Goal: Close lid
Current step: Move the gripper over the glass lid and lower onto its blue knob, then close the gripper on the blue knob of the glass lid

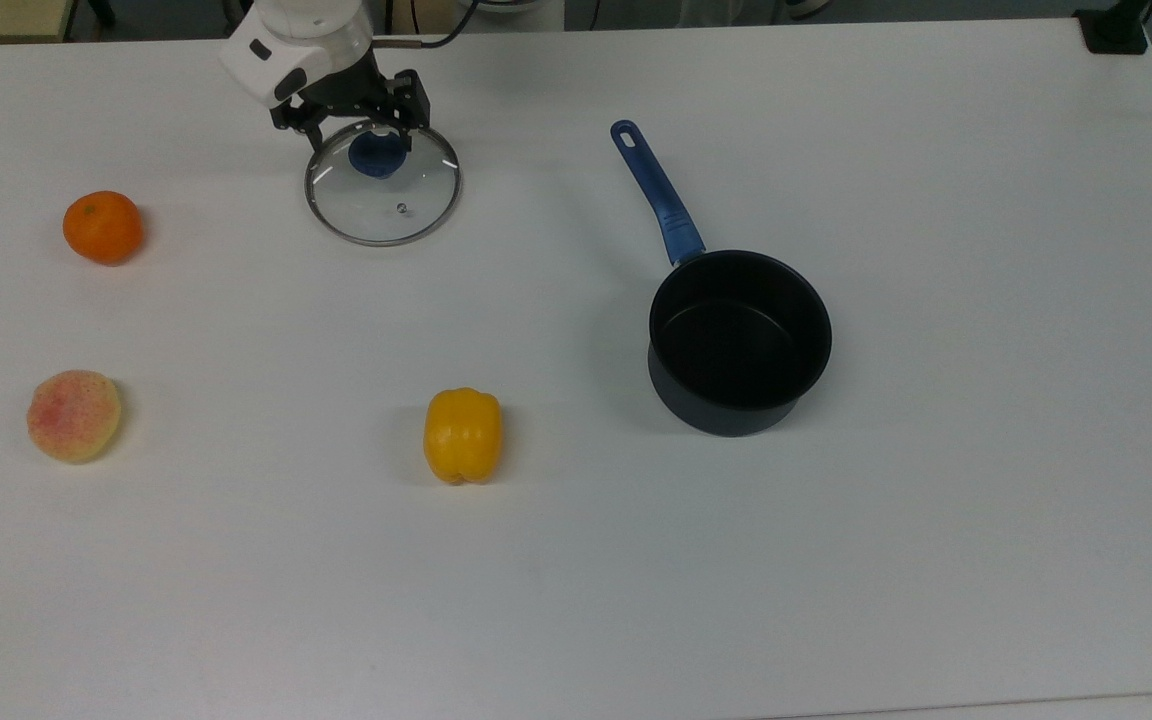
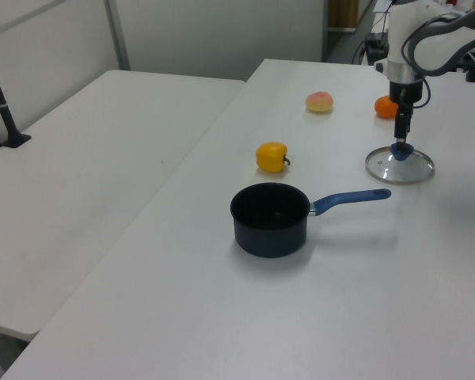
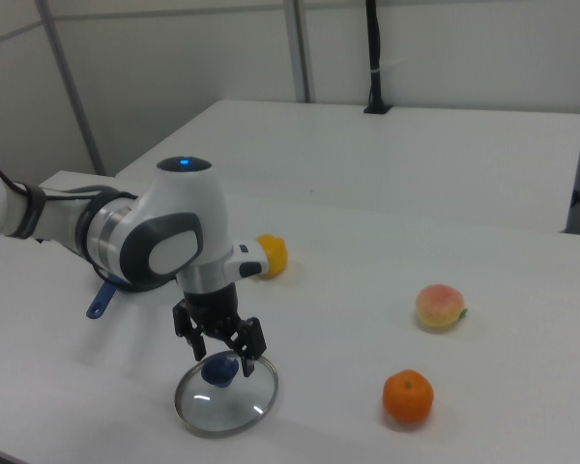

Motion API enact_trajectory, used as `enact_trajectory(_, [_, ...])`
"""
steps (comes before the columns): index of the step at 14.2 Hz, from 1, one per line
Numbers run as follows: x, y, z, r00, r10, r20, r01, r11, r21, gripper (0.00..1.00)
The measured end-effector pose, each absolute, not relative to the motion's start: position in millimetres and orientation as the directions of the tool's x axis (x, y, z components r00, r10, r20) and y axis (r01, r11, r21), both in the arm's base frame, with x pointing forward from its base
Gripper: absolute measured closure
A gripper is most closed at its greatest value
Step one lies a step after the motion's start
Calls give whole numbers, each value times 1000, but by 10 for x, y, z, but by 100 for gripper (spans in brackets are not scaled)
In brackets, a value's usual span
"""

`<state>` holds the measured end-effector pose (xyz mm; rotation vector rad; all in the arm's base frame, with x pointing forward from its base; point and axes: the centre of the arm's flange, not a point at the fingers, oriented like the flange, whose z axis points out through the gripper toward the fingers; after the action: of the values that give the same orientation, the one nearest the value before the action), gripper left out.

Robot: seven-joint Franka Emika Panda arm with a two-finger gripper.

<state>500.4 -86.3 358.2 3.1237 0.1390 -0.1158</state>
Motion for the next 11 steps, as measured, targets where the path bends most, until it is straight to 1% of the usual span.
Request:
enact_trajectory(3, [4932,-836,3381,996,72,-51,73,-997,16,0])
enact_trajectory(7, [4922,-824,3313,997,56,-47,57,-998,19,0])
enact_trajectory(9, [4922,-824,3291,997,51,-52,52,-998,19,3])
enact_trajectory(10, [4922,-824,3284,997,49,-53,50,-999,19,8])
enact_trajectory(11, [4922,-824,3283,997,48,-53,49,-999,19,9])
